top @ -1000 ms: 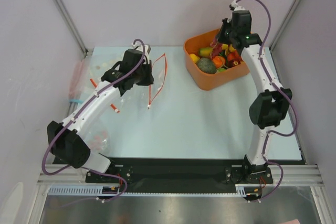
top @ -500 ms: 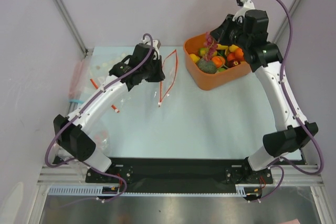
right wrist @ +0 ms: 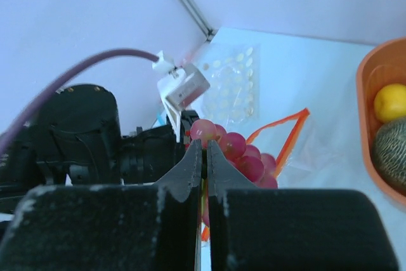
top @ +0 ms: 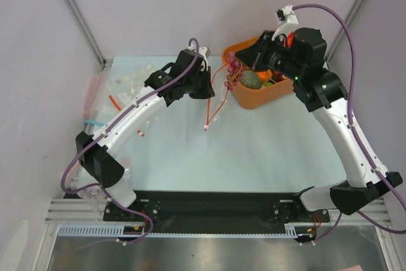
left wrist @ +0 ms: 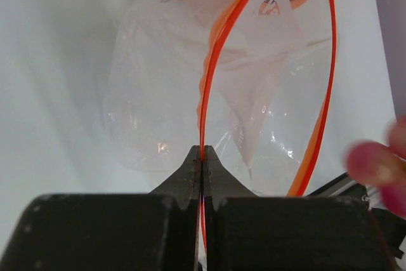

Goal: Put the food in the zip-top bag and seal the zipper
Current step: Place the fake fruit in the zipper food storage bag.

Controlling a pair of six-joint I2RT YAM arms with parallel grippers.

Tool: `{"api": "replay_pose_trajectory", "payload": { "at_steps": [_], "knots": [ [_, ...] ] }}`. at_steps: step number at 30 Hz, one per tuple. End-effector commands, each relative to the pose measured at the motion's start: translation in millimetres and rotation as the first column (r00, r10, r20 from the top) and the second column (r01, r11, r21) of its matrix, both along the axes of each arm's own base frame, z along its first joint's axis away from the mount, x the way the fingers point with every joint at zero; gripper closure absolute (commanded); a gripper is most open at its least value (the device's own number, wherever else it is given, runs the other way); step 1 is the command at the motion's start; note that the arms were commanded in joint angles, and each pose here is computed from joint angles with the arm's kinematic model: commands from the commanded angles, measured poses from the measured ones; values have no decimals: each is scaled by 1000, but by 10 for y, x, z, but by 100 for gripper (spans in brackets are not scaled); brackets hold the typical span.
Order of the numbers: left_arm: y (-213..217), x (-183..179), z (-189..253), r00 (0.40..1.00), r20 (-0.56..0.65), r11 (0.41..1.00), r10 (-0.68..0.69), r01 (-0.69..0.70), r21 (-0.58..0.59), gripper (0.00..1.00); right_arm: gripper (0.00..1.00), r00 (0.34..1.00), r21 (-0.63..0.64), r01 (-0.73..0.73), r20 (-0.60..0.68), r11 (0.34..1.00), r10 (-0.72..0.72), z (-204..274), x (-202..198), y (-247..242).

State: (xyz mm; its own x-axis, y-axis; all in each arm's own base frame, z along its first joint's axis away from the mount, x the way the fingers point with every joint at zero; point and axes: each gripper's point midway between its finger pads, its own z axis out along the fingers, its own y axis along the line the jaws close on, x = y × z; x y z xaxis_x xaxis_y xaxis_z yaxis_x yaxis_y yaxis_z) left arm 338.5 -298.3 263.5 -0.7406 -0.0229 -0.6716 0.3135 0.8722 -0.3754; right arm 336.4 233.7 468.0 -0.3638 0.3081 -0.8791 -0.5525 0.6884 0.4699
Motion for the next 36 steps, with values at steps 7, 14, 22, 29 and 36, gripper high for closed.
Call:
{"api": "replay_pose_trajectory", "payload": {
  "at_steps": [7, 14, 22, 29, 36],
  "knots": [
    [-230, -123, 508, 998, 31, 990, -46, 50, -132, 100, 100, 999, 22, -17, -49, 1000, 18, -285, -78, 112],
    [-293, -177, 523, 998, 16, 984, -67, 69, -161, 100, 100, 997, -11, 22, -74, 1000, -22, -399, -44, 89],
    [-337, -210, 436, 997, -14, 982, -81, 77, -171, 100, 100, 999, 23, 17, -38, 1000, -16, -191, -75, 105],
    [-431, -266, 663, 994, -24, 962, -102, 93, -257, 99, 100, 996, 10, 40, -81, 999, -39, -418, -67, 74],
    [-441, -234, 846, 995, -56, 931, -80, 54, -362, 100, 100, 990, -6, 87, -110, 996, -87, -617, -113, -33]
  ]
}}
